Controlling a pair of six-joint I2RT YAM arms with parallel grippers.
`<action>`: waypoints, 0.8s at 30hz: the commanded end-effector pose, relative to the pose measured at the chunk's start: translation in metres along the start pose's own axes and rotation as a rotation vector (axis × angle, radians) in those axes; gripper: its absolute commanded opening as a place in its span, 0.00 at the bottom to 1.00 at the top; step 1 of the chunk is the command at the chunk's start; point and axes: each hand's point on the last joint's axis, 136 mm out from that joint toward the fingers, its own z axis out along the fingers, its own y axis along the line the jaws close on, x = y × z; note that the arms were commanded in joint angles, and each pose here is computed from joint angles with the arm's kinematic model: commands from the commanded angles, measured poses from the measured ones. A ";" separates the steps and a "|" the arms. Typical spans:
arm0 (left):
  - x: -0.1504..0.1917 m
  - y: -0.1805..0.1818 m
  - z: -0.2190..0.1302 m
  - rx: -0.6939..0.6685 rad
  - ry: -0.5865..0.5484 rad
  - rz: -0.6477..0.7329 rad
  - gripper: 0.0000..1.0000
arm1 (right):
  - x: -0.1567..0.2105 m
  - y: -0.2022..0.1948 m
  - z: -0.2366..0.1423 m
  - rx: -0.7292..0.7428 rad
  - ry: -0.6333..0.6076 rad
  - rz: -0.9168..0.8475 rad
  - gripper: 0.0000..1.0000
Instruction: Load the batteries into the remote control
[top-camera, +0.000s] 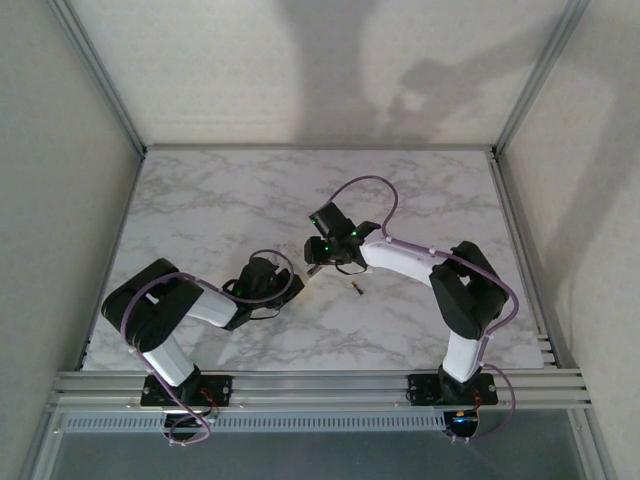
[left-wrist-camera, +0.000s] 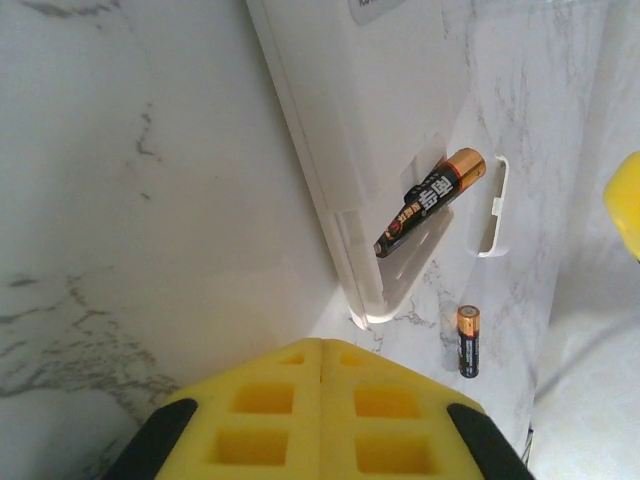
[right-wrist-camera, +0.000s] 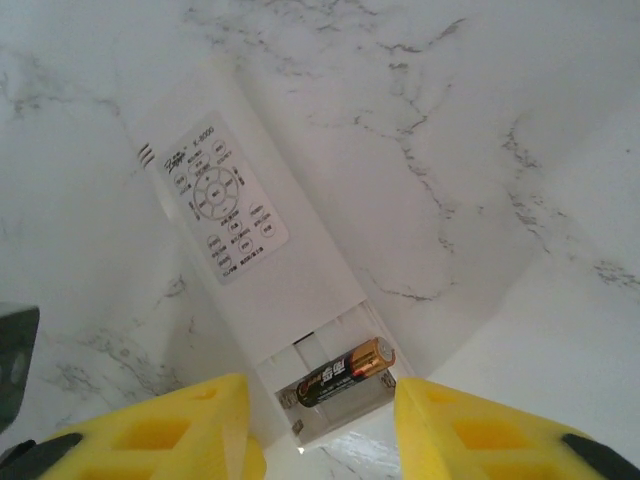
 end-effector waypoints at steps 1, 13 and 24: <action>0.002 0.002 0.003 -0.012 -0.009 -0.009 0.00 | 0.001 0.000 0.006 -0.018 0.041 -0.118 0.41; -0.003 0.000 0.015 -0.016 -0.012 -0.009 0.00 | 0.001 -0.007 0.015 -0.027 0.091 -0.202 0.33; -0.005 0.002 0.018 -0.031 -0.015 -0.008 0.00 | 0.006 -0.012 0.027 0.000 0.129 -0.218 0.30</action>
